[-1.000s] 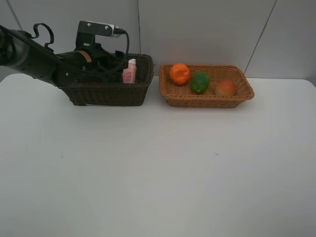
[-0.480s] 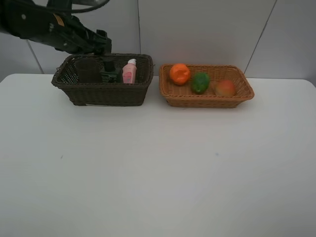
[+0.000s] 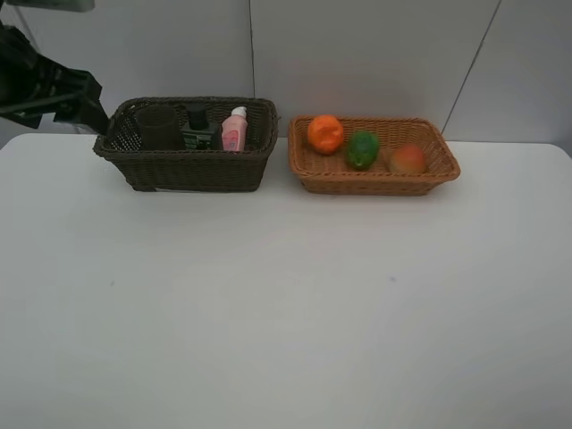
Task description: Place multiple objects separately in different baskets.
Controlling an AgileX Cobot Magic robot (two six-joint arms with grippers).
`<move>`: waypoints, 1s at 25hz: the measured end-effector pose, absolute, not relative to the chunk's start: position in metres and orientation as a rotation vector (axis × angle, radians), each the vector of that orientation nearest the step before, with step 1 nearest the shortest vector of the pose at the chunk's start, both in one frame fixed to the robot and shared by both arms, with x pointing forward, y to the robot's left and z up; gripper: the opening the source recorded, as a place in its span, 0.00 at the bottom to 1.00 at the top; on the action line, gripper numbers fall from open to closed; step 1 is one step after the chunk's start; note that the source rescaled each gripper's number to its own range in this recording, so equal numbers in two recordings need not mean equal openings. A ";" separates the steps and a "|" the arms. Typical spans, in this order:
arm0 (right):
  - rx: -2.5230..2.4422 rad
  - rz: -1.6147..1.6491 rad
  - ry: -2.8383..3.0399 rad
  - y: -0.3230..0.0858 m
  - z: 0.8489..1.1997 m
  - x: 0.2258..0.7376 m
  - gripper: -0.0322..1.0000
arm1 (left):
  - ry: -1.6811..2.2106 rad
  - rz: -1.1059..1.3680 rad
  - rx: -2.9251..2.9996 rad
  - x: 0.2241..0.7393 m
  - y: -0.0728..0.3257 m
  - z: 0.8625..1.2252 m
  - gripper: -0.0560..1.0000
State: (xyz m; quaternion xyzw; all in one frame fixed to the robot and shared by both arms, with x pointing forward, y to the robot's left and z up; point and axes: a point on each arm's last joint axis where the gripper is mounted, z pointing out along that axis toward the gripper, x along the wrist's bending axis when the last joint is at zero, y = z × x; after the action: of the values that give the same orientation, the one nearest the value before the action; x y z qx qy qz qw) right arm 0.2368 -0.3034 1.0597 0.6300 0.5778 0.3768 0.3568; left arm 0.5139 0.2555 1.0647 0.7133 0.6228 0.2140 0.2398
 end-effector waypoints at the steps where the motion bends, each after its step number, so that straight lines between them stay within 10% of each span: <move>1: 1.627 0.973 1.492 -0.303 1.060 0.237 0.71 | 1.713 0.579 1.937 0.503 0.259 1.067 1.00; 25: 1.627 0.973 1.492 -0.303 1.060 0.237 0.71 | 1.486 0.778 1.660 0.231 0.301 1.104 1.00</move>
State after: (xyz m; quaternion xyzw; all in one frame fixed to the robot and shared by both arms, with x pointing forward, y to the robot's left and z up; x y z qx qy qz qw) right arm 0.2368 -0.3034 1.0597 0.6300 0.5778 0.3768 0.3568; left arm 0.2312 0.3008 1.1042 0.6502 0.5824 0.3048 0.3810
